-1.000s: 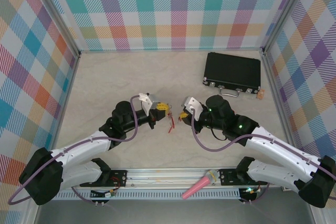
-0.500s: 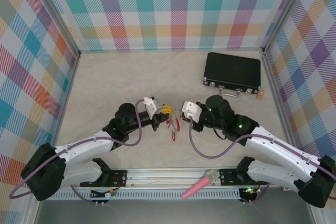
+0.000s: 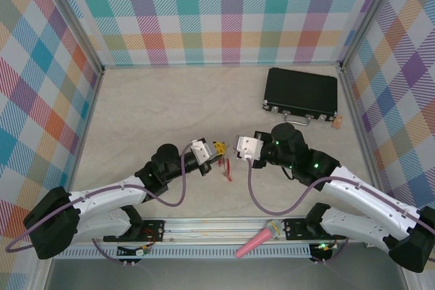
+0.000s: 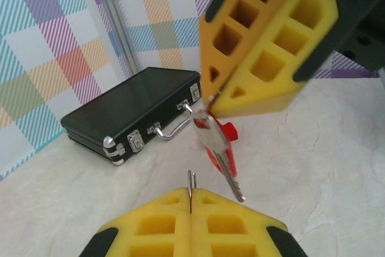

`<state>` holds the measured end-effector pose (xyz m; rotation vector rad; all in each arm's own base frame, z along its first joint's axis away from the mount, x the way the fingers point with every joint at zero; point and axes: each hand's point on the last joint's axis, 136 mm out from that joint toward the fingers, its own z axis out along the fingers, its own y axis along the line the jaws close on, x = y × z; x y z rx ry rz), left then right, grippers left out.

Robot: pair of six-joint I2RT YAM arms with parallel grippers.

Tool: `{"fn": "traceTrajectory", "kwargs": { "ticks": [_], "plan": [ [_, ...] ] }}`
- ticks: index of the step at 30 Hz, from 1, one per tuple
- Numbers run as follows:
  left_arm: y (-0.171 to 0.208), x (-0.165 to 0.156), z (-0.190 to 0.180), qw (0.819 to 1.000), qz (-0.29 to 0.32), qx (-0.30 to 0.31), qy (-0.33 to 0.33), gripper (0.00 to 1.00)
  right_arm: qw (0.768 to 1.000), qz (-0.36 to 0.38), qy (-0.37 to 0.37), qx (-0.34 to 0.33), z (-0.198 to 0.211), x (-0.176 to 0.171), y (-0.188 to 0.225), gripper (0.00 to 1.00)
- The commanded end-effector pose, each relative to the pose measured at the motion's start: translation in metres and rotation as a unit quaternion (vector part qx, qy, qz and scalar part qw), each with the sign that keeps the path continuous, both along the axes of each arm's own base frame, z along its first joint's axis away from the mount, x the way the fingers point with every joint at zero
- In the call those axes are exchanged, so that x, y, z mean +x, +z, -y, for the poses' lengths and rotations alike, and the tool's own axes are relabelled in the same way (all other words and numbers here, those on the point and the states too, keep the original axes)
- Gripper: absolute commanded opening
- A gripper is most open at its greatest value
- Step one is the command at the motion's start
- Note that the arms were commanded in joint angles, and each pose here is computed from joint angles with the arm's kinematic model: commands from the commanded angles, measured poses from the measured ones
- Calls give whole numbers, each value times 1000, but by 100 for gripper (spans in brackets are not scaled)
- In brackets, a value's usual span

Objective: Put the keys on the keyring

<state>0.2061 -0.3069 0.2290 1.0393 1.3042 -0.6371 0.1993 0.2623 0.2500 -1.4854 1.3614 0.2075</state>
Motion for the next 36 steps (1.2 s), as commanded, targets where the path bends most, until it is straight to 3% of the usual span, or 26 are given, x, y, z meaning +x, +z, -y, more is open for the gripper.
{"fn": "traceTrajectory", "kwargs": {
  "ticks": [1, 15, 36],
  "plan": [
    [14, -4, 0, 998, 66, 6, 17, 0, 998, 50, 24, -3, -4, -2, 14, 0],
    [11, -11, -2, 995, 98, 15, 26, 0, 994, 80, 42, -58, -5, -8, -12, 0],
    [11, -15, -3, 995, 97, 17, 20, 0, 995, 72, 44, -59, -18, -7, -21, 0]
  ]
}}
